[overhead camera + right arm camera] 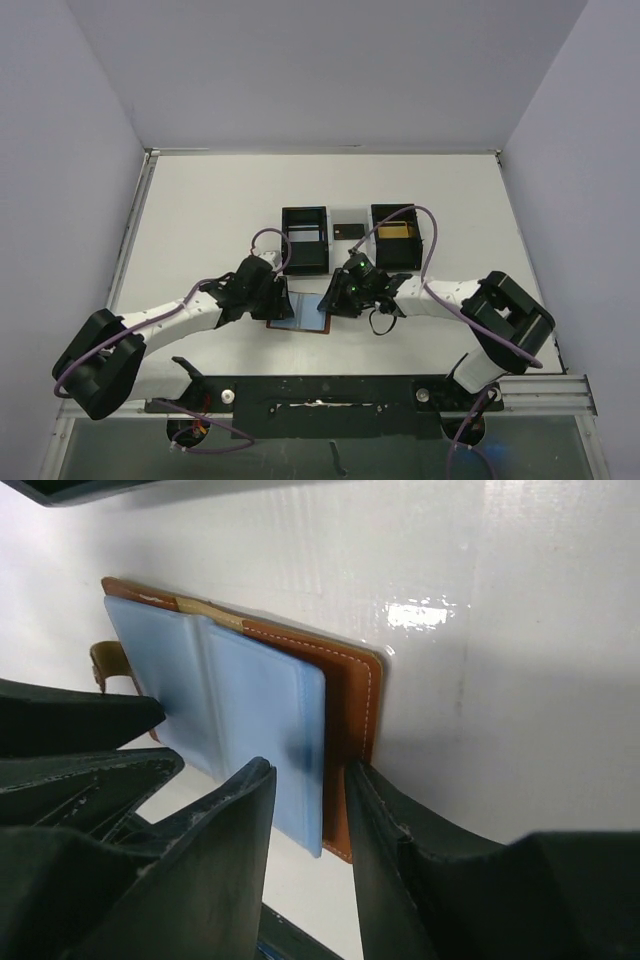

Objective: Take the credit cards out of the card holder

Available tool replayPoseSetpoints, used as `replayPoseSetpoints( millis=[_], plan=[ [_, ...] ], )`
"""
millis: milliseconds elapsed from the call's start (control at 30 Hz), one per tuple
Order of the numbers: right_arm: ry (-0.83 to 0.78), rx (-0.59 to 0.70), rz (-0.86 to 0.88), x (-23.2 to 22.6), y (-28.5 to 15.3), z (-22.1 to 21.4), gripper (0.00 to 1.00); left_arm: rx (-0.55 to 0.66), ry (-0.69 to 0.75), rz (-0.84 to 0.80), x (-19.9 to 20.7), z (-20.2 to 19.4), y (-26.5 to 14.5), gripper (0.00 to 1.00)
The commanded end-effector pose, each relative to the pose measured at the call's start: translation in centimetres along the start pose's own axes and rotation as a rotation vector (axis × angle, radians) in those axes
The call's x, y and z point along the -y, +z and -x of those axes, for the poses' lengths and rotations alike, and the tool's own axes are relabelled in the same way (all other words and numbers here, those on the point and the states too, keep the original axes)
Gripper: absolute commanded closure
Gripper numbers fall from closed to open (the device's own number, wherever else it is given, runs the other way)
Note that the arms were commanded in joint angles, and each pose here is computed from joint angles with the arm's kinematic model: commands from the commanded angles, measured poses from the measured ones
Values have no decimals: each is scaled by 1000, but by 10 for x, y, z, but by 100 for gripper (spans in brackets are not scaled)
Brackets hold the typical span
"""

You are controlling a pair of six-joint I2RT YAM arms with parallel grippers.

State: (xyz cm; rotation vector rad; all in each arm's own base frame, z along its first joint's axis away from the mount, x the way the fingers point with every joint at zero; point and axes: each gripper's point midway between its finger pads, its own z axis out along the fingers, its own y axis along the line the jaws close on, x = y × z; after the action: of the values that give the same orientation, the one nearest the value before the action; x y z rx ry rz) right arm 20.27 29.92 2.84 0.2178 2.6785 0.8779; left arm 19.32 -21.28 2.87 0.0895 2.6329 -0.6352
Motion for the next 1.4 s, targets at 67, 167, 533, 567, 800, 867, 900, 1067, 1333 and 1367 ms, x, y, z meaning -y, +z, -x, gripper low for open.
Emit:
replayPoseSetpoints(
  millis=[67,167,533,567,800,867,900,1067,1333,1367],
  plan=[
    [-3,-11,32,-10,7,0,64,13,-26,14,-7,-2,5,55],
    [-9,-16,69,-17,8,-1,68,2,-24,-9,-5,-7,7,56],
    [-2,-47,260,-51,11,-4,78,-11,-26,-39,-1,-11,10,66],
    [4,-49,270,-52,11,-4,80,-10,-26,-42,0,-10,9,66],
    [15,-20,234,-44,8,0,100,36,-42,-62,8,1,-2,62],
    [15,14,192,-35,2,6,100,70,-47,-59,10,10,-9,58],
    [14,28,169,-31,-2,8,100,86,-50,-56,11,14,-13,57],
    [-29,8,91,-17,-9,4,100,124,-52,-57,15,24,-20,51],
    [-30,-25,67,-12,-2,-3,100,63,-36,-88,23,18,-3,51],
    [-32,-27,67,-13,-1,-3,100,57,-35,-96,25,17,-2,52]
  ],
)
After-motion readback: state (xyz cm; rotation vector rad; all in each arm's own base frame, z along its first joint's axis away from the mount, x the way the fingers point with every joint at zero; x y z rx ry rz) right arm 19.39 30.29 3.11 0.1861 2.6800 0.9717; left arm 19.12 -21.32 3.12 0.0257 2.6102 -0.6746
